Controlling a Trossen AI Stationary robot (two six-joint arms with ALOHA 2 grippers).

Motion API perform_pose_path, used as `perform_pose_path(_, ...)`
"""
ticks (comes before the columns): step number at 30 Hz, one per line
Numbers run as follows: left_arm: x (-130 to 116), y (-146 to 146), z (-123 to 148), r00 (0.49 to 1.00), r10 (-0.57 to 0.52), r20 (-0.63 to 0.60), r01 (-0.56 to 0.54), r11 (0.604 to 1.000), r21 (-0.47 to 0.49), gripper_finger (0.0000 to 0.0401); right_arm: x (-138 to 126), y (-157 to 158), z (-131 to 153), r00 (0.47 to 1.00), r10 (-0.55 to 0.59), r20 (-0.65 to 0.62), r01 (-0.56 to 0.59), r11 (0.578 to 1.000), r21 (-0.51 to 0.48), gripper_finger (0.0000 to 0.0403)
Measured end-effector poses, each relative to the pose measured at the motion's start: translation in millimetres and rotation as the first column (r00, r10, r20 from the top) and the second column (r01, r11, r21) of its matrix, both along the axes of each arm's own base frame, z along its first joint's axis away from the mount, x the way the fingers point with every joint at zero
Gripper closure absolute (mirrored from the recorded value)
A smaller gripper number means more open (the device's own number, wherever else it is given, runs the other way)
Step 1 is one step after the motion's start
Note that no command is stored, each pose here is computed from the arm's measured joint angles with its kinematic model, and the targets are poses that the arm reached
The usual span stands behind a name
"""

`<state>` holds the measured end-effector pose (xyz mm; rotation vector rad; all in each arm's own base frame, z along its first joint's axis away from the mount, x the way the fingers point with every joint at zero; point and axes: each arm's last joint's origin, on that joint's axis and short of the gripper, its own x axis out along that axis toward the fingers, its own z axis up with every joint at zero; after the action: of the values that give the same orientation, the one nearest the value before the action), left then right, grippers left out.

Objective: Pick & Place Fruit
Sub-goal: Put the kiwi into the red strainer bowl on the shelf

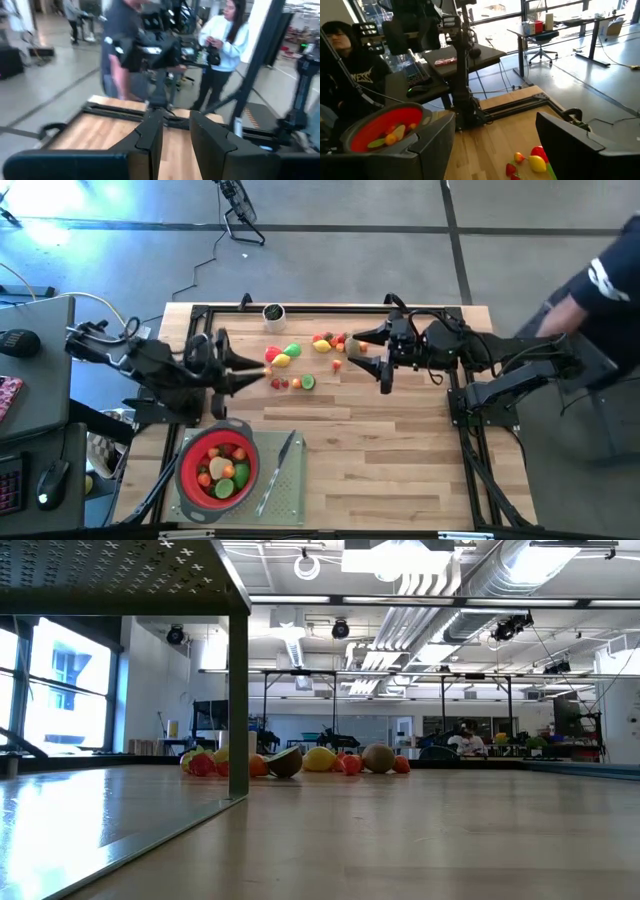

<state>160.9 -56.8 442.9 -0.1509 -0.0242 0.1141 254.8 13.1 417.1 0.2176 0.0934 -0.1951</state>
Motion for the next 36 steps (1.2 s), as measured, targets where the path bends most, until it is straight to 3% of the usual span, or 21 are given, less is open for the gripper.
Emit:
perform_pose_path(15,-41.3,28.9,3.1,0.997,0.074,-0.019,-0.074,0.996,0.041,0.0309,0.0,-30.2,0.1,0.993,-0.118,0.002,0.118,0.993,0.001,0.0133)
perform_pose_path(23,-46.6,30.8,-0.7,0.996,0.075,-0.058,-0.072,0.996,0.058,0.0309,24.0,-56.7,-23.1,0.973,-0.211,-0.094,0.214,0.977,0.024,0.0133)
perform_pose_path(29,-51.0,32.2,-3.7,0.994,0.074,-0.086,-0.069,0.996,0.055,0.0309,39.4,-86.9,-58.4,0.911,-0.32,-0.26,0.374,0.907,0.192,0.0133)
perform_pose_path(36,-52.3,32.7,-3.9,0.994,0.073,-0.083,-0.072,0.997,0.02,0.0309,52.1,-116.6,-100.5,0.804,-0.38,-0.457,0.514,0.831,0.212,0.0133)
